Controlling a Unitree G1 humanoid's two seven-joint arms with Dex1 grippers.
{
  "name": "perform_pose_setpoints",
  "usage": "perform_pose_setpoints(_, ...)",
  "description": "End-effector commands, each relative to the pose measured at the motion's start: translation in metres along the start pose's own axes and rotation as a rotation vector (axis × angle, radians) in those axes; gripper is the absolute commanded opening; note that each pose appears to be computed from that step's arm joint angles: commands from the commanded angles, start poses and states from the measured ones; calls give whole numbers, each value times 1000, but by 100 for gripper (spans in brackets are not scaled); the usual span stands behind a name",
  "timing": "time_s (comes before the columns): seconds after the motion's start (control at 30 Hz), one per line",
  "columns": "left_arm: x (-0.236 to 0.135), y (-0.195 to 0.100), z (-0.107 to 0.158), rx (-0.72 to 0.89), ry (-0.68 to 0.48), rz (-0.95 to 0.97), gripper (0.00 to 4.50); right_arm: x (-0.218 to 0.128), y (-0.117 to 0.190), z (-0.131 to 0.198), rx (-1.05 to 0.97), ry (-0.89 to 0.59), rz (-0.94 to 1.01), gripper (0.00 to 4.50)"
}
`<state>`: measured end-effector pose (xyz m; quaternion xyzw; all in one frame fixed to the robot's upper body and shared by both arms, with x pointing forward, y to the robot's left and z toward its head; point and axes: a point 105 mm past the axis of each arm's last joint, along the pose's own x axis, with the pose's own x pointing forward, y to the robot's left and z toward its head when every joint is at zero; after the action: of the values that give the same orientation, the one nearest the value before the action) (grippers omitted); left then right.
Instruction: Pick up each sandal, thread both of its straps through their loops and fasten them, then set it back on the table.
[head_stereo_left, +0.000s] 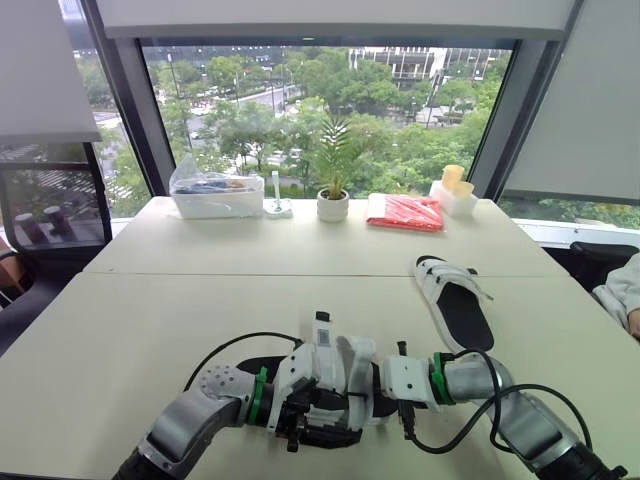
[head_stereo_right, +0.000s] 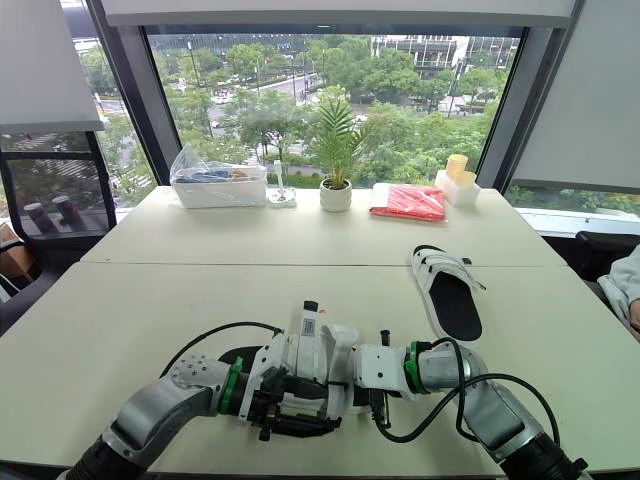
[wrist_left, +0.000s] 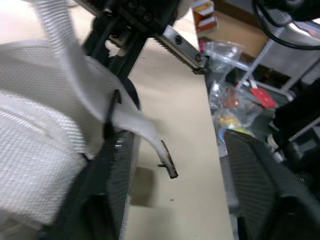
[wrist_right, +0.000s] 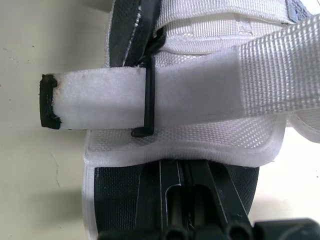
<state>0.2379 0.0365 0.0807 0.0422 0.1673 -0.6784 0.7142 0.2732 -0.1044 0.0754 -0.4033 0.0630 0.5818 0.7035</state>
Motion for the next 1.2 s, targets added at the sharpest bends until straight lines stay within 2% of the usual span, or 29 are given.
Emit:
perform_pose_setpoints(0.03,2,0,-27,-102,70,25,57,11,32,-29,104,102,119,0)
perform_pose_setpoints(0.07,2,0,-29,-113,72,25,22,11,32,-29,104,103,119,0)
perform_pose_setpoints(0.1,2,0,-30,-118,75,26,7,11,32,-29,104,103,120,0)
perform_pose_setpoints(0.4,-2,-5,-38,-170,96,-15,7,11,31,-30,104,103,120,0)
perform_pose_setpoints(0.73,-22,-37,-13,-161,-3,-249,7,14,31,-30,106,98,122,0)
perform_pose_setpoints(0.83,-33,-50,-17,-93,54,-310,7,15,31,-30,103,96,127,0)
perform_pose_setpoints(0.97,-40,-49,-19,13,73,-309,7,16,32,-29,100,91,135,0)
perform_pose_setpoints(1.2,-39,-28,8,231,-91,-215,7,17,30,-29,92,91,136,0)
